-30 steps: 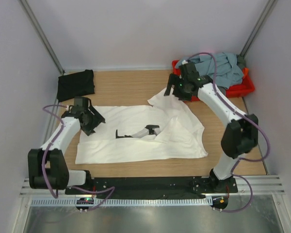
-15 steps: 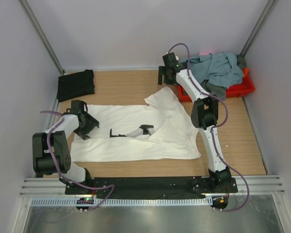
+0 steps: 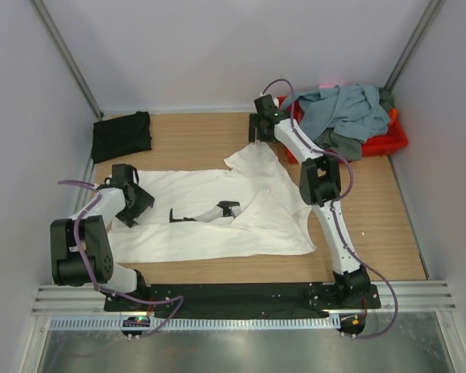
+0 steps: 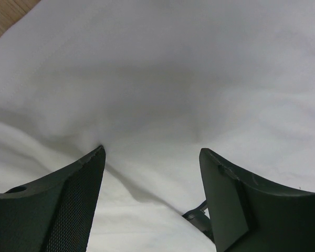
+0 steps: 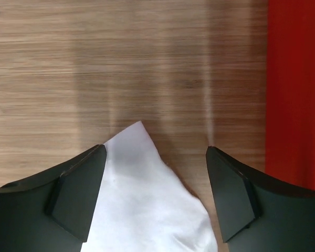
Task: Fold and stack the t-shirts
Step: Fold the tshirt
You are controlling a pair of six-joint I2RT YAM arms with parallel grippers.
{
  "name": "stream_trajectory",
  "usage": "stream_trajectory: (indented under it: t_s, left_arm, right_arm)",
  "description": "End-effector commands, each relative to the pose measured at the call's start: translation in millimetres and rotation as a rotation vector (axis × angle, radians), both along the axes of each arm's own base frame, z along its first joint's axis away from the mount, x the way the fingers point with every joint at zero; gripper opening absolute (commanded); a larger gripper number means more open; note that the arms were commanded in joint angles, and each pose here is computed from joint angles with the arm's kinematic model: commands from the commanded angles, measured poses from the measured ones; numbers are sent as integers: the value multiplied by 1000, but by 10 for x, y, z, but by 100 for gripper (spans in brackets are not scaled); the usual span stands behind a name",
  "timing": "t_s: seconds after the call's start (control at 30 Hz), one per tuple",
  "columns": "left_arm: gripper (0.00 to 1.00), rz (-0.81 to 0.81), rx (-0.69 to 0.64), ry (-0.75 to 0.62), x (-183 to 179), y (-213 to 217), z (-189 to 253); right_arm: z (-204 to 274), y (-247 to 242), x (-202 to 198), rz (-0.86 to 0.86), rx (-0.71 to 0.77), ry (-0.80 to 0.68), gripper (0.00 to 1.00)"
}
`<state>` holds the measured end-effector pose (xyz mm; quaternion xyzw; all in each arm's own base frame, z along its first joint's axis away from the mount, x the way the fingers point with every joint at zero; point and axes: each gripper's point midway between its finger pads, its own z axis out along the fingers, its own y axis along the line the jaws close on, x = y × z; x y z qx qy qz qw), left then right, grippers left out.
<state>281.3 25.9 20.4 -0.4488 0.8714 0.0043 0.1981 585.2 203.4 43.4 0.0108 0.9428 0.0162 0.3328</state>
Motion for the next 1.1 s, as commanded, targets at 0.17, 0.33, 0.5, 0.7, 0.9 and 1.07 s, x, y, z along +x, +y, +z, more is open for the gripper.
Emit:
stream_trajectory:
  t_s: [0.17, 0.33, 0.5, 0.7, 0.9, 1.07]
  left_arm:
    - [75, -8, 25, 55, -113, 28, -70]
    - [75, -5, 36, 23, -11, 52, 124]
    - [77, -7, 89, -19, 174, 159, 493]
    - [73, 24, 144, -50, 694, 698, 1054]
    - [68, -19, 130, -69, 1316, 861, 976]
    - [63, -28, 90, -7, 1544, 875, 613]
  right_arm:
    - [-53, 84, 225, 6, 11, -77, 63]
    - [-165, 170, 177, 21, 40, -62, 32]
    - [-51, 253, 182, 0, 101, -100, 2]
    - [192, 278, 53, -70, 170, -207, 1]
    - [158, 286, -101, -61, 187, -236, 1]
    - [12, 340, -155, -49, 216, -205, 2]
